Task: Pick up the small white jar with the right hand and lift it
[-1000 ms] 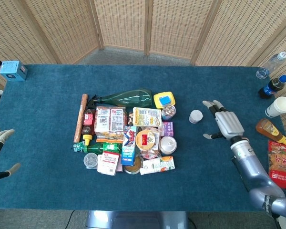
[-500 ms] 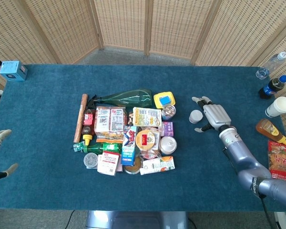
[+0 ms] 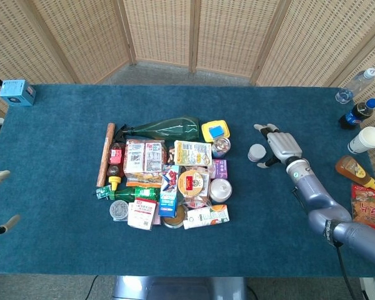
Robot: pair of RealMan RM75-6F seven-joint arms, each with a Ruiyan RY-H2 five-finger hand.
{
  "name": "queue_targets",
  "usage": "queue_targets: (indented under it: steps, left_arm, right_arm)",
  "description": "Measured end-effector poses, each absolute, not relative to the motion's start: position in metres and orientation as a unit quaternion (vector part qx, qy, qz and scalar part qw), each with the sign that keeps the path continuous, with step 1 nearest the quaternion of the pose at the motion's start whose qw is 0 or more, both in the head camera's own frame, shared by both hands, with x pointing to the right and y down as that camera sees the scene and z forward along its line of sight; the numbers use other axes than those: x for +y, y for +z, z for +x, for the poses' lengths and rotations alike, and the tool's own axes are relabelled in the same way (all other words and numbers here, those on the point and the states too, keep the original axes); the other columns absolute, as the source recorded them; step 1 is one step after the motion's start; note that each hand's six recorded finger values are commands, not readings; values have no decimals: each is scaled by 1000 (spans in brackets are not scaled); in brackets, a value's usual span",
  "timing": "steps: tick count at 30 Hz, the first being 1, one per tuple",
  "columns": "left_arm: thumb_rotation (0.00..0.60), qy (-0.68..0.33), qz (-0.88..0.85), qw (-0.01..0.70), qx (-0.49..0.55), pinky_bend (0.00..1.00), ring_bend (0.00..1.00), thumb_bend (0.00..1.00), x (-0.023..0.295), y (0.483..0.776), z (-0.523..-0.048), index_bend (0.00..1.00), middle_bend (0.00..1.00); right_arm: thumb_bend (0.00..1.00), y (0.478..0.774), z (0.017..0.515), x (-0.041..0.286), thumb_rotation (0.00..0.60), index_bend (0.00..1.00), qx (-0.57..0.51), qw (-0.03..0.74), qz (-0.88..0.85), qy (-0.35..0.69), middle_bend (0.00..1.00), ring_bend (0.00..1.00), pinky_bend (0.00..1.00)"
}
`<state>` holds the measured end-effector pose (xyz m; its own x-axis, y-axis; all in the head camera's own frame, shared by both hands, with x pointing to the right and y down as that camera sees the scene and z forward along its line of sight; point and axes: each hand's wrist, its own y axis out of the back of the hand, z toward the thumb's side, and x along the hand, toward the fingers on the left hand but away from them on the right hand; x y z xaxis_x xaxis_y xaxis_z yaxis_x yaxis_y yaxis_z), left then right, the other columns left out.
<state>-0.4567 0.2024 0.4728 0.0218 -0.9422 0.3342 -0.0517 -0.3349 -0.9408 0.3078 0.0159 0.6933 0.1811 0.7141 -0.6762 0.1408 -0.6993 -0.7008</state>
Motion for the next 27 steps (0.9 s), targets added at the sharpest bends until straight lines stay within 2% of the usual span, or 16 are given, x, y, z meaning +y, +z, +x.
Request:
queue_targets:
  steps: [8,11,14,22,27]
  left_arm:
    - [600,-564,-589,396,422,0,158,0,204,471,-461,151,235]
    - [600,-566,-588,394,423,0,158,0,205,471,-463,150,235]
    - [600,-567,-587,393,424,0,158,0,206,472,-465,150,235]
    - [600,-566,-584,396,426,0,158,0,206,470,-466,150,235]
    - [600,-568,-581,394,428,0,158,0,207,469,-468,150,234]
  right_arm:
    - [108,708,310,12,600,0,-287,244,-721,582,158,83,343]
    - [109,712,309,11,600,0,-284,242,-719,586,175,140,391]
    - [107,716,306,10,600,48,-284,242,-719,587,266,276,492]
    - [106,723,307,7,600,322,-297,235,-713,590,546,638,781]
    - [105,725,311,5,600,435,-320,220,-709,588,656,808,891]
